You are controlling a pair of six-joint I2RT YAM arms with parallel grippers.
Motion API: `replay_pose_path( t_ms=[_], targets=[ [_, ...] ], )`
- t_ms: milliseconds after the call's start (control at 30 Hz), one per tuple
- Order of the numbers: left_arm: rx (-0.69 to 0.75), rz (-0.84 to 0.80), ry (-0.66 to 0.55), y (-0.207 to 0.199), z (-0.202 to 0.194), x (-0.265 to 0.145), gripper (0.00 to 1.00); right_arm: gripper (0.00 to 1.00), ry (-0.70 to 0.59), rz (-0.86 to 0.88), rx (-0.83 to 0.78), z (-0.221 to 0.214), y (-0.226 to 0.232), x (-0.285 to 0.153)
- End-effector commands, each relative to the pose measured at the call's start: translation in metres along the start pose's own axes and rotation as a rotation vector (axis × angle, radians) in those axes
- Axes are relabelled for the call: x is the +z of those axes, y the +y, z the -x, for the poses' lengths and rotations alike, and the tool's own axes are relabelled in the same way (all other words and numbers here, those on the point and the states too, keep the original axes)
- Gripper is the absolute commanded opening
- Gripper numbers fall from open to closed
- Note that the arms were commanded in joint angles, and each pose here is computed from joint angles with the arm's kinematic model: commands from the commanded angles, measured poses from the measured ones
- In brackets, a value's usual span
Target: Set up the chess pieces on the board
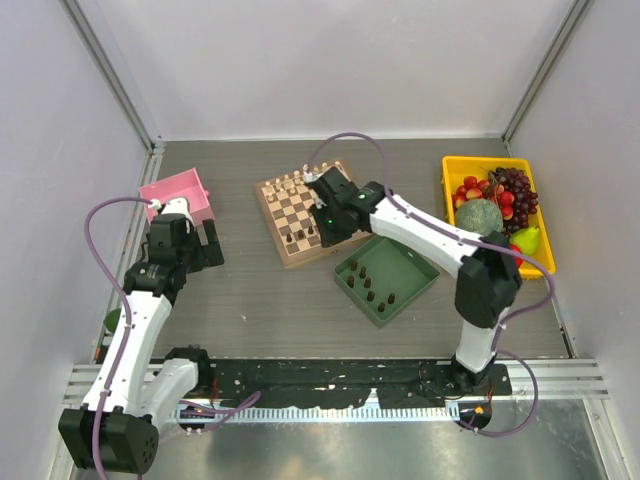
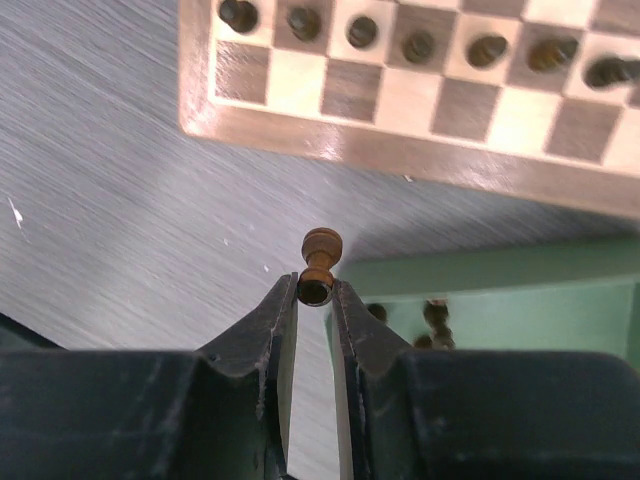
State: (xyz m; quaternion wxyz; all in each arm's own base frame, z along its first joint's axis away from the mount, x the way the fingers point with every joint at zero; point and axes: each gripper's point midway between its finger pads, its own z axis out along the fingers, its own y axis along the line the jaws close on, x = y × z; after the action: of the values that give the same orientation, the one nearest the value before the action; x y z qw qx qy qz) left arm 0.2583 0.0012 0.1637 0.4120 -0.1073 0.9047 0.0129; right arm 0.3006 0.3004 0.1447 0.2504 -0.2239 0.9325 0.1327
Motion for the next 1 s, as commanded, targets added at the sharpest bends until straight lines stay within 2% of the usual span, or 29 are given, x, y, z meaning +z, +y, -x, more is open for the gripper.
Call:
replay_pose_path(
  t_ms=[0,233,533,967],
  targets=[
    [-0.002,-0.016,-0.053,-0.002,0.017,-0.01,0.99,0.17,-0.032,0.028,-0.037,0.027,0.027,0.01],
    [-0.003,-0.019,-0.057,-0.002,0.018,-0.011,0.99,0.17,-0.003,0.047,-0.063,0.043,0.049,0.043],
    [-0.004,-0.023,-0.058,-0.003,0.018,-0.011,0.99,0.18,0.057,0.08,-0.071,0.039,0.062,0.078],
    [-0.005,-0.024,-0.059,-0.003,0.018,-0.011,0.99,0.18,0.084,0.074,-0.076,0.039,0.064,0.099]
  ],
)
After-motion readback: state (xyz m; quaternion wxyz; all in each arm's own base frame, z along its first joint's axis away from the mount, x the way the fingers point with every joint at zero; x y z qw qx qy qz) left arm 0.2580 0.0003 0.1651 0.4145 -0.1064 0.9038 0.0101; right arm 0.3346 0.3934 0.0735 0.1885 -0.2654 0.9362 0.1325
